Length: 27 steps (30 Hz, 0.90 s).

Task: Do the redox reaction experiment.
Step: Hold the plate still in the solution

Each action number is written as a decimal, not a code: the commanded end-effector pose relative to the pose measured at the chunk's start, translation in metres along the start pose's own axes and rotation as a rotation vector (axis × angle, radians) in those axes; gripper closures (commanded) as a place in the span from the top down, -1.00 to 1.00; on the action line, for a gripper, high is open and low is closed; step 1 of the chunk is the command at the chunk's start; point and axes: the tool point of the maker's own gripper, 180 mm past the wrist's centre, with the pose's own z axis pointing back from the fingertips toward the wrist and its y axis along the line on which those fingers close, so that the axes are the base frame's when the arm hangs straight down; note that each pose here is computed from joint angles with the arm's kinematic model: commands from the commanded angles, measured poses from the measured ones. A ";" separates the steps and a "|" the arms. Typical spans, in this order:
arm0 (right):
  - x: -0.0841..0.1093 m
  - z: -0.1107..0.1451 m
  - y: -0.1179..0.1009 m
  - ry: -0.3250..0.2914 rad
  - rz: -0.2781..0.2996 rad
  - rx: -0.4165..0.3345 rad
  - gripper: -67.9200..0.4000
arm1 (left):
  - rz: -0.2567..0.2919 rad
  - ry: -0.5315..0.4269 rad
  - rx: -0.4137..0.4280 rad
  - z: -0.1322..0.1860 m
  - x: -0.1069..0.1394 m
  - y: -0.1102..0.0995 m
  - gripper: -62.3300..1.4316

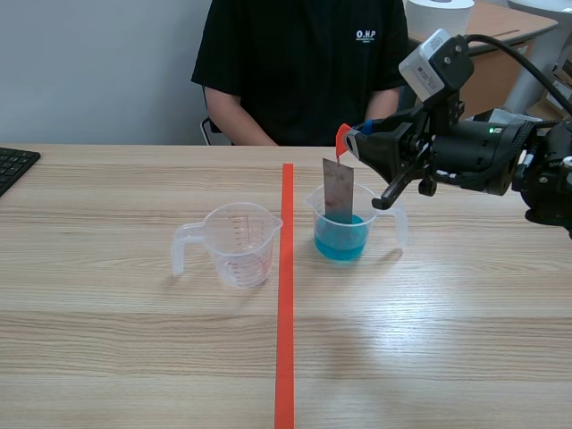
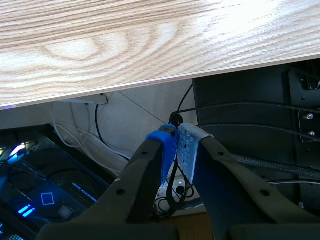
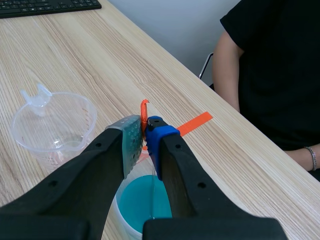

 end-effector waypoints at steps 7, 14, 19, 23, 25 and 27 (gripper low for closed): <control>0.017 0.003 -0.010 -0.030 0.042 -0.006 -0.94 | 0.001 -0.015 -0.007 0.001 0.003 -0.003 -0.80; 0.034 0.010 -0.018 -0.066 0.073 -0.028 -0.94 | 0.001 -0.015 -0.007 0.001 0.003 -0.003 -0.80; 0.048 0.014 -0.026 -0.092 0.097 -0.053 -0.94 | 0.001 -0.015 -0.007 0.001 0.003 -0.003 -0.80; 0.058 0.016 -0.028 -0.103 0.116 -0.064 -0.94 | 0.001 -0.015 -0.007 0.001 0.003 -0.003 -0.80; 0.063 0.017 -0.029 -0.106 0.121 -0.069 -0.94 | 0.001 -0.015 -0.007 0.001 0.003 -0.003 -0.80; 0.069 0.019 -0.030 -0.113 0.124 -0.074 -0.94 | 0.001 -0.015 -0.007 0.001 0.003 -0.003 -0.80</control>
